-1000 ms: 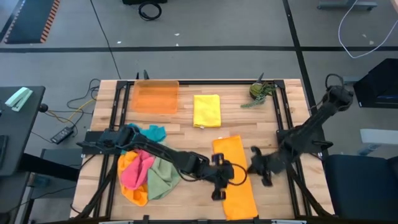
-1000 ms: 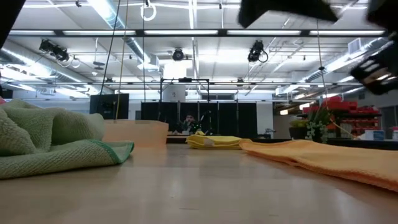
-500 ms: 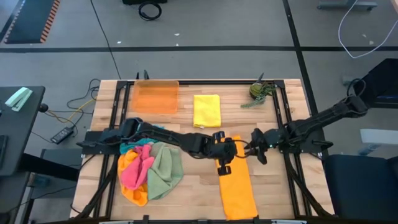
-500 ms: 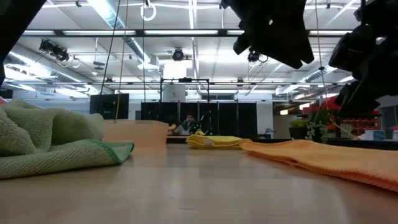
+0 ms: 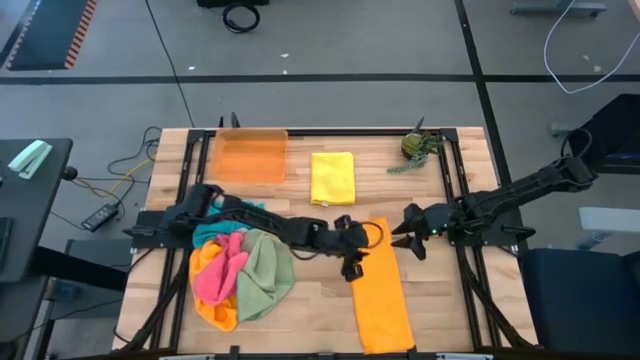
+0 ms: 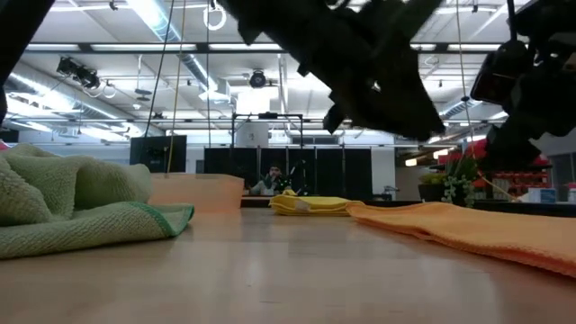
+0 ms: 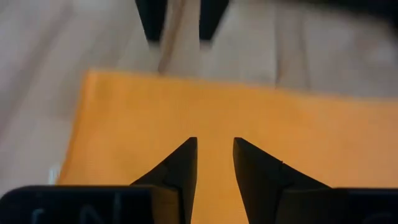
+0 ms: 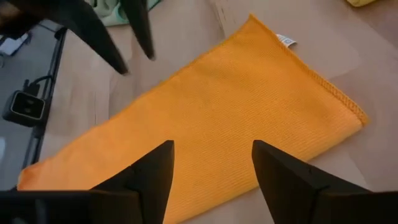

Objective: Fold microfiber towels
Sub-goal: Fold the right orange towel

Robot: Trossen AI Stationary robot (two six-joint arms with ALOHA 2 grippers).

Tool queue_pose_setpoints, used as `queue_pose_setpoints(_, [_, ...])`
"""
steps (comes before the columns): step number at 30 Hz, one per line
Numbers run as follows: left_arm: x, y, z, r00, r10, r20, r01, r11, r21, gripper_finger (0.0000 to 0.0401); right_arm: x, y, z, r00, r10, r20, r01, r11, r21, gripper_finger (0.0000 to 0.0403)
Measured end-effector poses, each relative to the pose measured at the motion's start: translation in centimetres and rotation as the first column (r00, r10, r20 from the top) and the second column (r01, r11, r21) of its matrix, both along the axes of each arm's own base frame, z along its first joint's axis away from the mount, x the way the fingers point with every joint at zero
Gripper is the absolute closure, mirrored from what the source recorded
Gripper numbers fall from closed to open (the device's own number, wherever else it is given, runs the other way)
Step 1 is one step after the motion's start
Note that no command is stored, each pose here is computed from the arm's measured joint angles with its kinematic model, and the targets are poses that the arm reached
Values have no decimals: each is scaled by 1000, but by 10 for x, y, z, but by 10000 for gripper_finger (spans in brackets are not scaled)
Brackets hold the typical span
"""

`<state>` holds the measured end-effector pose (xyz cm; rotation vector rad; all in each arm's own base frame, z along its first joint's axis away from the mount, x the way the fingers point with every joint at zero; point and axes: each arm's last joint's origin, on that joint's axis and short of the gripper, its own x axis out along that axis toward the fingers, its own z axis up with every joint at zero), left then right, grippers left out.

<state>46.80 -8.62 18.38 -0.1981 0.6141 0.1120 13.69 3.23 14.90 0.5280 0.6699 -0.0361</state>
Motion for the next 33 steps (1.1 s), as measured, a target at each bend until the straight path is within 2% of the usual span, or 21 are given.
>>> queue_pose_setpoints(4, [-23,14,11,982,39,186,-29,998,-54,292,0,-1,-1,999,-39,-7,39,999,-4,178])
queue_pose_setpoints(8, [-41,26,5,959,107,262,-73,988,-134,286,0,-3,-1,994,-110,-9,110,994,-7,178])
queue_pose_setpoints(12, [-50,34,-6,955,184,234,-138,971,-198,263,-2,-6,-4,976,-217,-35,216,976,-21,178])
queue_pose_setpoints(16, [-54,42,-16,949,250,193,-211,957,-201,229,0,-9,-10,947,-314,-62,310,948,-66,178])
queue_pose_setpoints(21, [-55,56,-36,930,360,79,-330,909,-253,187,5,-19,-21,904,-407,-129,397,912,-98,178])
queue_pose_setpoints(26, [-54,66,-54,896,443,12,-417,852,-318,167,14,-27,-28,901,-399,-167,393,917,-73,178])
queue_pose_setpoints(33, [-52,62,-70,902,431,-22,-415,854,-314,173,24,-28,-38,909,-371,-189,369,928,-49,178])
